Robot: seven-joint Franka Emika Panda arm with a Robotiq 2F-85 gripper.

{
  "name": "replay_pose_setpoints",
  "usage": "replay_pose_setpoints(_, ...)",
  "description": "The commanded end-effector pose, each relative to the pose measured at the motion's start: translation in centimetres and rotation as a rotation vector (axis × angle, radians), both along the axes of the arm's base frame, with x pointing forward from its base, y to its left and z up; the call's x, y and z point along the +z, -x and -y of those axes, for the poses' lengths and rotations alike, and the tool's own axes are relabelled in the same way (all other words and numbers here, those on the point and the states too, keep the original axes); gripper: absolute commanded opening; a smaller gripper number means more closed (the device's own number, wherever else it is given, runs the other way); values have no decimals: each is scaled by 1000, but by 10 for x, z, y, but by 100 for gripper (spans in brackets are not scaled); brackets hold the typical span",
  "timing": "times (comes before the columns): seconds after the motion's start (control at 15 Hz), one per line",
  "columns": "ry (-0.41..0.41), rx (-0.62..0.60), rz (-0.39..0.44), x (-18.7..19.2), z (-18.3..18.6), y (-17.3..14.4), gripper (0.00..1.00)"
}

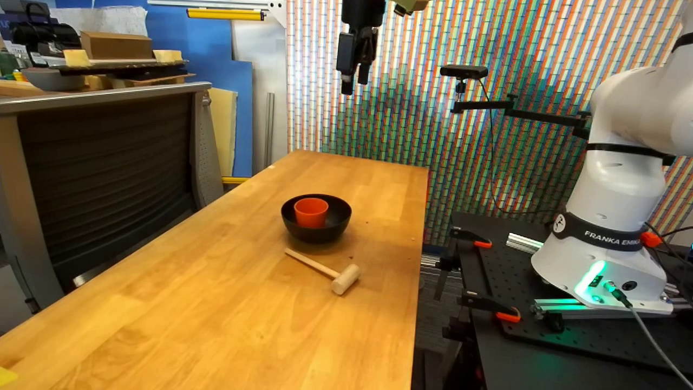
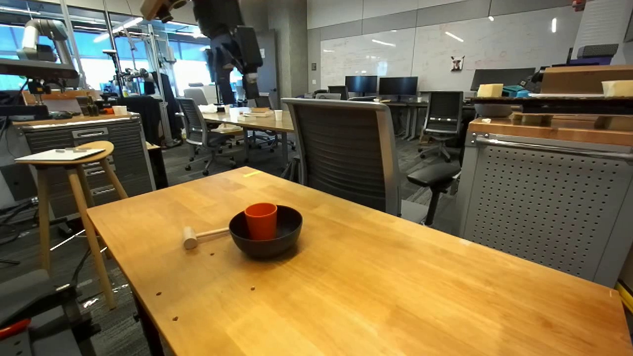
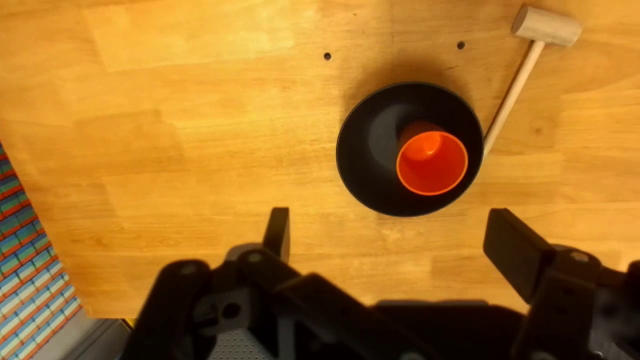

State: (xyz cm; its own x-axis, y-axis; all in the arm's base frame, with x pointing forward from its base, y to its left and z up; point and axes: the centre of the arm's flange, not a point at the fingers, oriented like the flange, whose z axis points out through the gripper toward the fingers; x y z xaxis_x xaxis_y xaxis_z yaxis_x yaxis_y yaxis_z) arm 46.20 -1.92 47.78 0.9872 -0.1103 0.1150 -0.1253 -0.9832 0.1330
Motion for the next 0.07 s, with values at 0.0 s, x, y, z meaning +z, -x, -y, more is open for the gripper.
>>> replay_pose_setpoints(0.0,-7,-3,11,1,1,11,100)
